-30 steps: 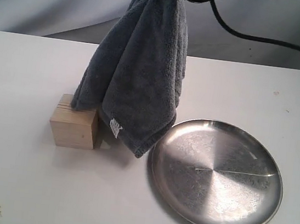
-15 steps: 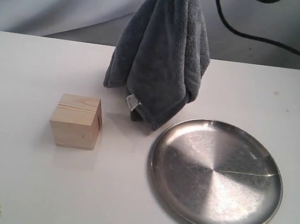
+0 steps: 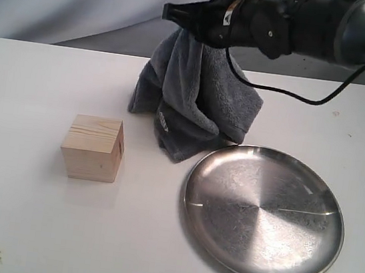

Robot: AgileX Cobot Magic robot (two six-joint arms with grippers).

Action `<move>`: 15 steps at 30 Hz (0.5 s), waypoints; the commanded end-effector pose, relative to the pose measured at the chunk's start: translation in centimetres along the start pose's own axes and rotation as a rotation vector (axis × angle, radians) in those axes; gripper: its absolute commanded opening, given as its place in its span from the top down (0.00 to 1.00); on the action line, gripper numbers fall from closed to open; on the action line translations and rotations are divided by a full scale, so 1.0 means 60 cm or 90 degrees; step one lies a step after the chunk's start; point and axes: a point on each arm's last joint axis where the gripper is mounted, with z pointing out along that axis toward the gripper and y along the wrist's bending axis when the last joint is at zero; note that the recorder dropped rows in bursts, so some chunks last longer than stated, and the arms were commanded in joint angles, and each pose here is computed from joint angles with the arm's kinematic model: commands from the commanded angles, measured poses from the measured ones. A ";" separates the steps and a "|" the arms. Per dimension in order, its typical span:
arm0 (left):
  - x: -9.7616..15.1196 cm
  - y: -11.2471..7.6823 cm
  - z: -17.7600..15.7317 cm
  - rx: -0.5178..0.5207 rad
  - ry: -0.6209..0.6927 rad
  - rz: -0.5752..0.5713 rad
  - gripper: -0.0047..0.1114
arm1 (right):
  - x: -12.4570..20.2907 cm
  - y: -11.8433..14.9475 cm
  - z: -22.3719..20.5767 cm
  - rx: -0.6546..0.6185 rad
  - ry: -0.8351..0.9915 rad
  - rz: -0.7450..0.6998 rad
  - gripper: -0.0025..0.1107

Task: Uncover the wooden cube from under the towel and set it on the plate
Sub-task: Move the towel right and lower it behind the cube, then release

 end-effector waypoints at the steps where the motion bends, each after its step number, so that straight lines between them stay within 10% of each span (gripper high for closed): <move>1: 0.002 0.000 0.000 0.003 -0.002 -0.003 0.96 | 0.032 -0.013 0.030 0.012 0.036 0.033 0.98; 15: 0.002 0.000 0.000 0.003 -0.002 -0.003 0.96 | 0.148 -0.027 0.096 0.062 0.195 0.009 0.98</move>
